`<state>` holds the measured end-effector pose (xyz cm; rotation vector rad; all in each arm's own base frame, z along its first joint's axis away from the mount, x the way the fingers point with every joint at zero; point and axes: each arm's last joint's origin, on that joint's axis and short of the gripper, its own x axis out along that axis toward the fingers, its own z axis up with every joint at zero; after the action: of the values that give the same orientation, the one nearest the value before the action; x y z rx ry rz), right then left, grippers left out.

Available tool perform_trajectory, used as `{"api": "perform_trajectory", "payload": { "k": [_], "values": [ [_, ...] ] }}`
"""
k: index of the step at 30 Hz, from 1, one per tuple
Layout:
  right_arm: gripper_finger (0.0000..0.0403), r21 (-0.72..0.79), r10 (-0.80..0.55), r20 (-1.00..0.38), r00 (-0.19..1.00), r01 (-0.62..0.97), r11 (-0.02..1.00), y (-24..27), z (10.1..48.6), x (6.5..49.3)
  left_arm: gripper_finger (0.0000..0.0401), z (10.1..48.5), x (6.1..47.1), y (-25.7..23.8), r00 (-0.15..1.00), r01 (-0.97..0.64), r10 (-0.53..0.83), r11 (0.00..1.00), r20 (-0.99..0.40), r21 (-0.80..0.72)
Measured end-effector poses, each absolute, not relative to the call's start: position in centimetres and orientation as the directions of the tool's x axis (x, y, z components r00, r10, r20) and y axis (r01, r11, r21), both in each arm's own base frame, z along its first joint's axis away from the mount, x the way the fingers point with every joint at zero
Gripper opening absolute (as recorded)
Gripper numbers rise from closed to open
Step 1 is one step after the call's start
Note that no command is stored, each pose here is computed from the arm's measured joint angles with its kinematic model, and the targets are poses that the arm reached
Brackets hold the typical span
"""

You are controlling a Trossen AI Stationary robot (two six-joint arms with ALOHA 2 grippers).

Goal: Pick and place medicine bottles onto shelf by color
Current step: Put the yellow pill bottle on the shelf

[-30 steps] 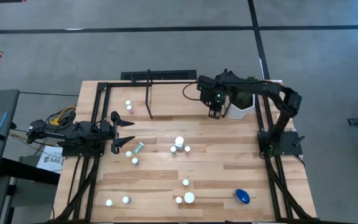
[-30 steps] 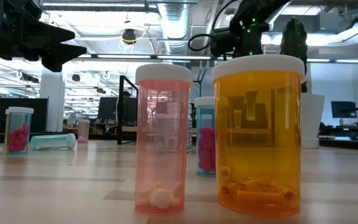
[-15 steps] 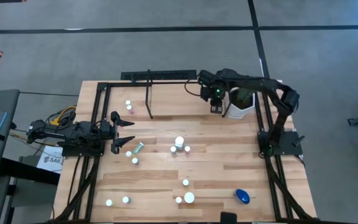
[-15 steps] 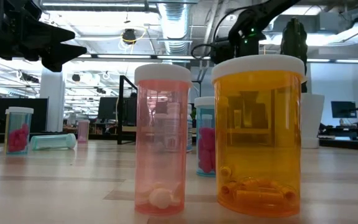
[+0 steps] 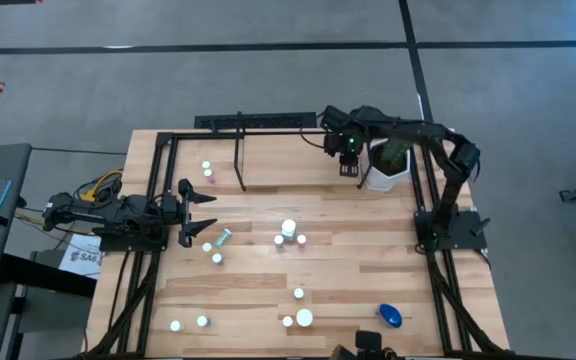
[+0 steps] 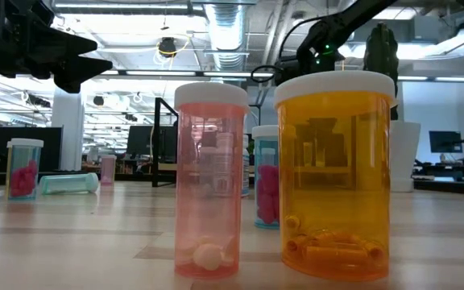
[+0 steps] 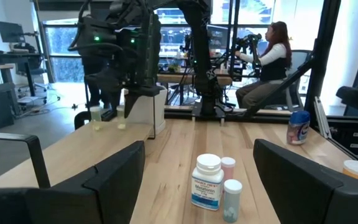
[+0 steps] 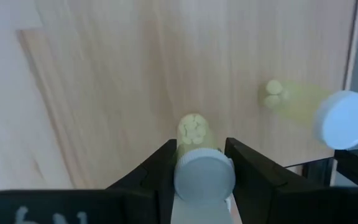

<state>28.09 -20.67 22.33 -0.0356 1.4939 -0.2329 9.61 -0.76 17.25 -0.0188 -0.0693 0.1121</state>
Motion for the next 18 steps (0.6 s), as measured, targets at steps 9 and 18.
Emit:
{"api": "perform_trajectory", "payload": {
  "k": [9,18],
  "values": [
    [0.0189,-0.183,-0.194,-0.978,0.072,0.135,0.974,-20.79,22.37,28.26,0.0288,17.25,9.61,-0.75,0.991,-0.111,0.113,0.994,0.068,-0.023],
    [0.0263,-0.201,-0.212,-0.975,0.072,0.134,0.97,-20.74,22.45,28.37,0.0288,17.25,9.61,-0.76,0.991,-0.111,0.112,0.994,0.068,-0.023]
  ]
}}
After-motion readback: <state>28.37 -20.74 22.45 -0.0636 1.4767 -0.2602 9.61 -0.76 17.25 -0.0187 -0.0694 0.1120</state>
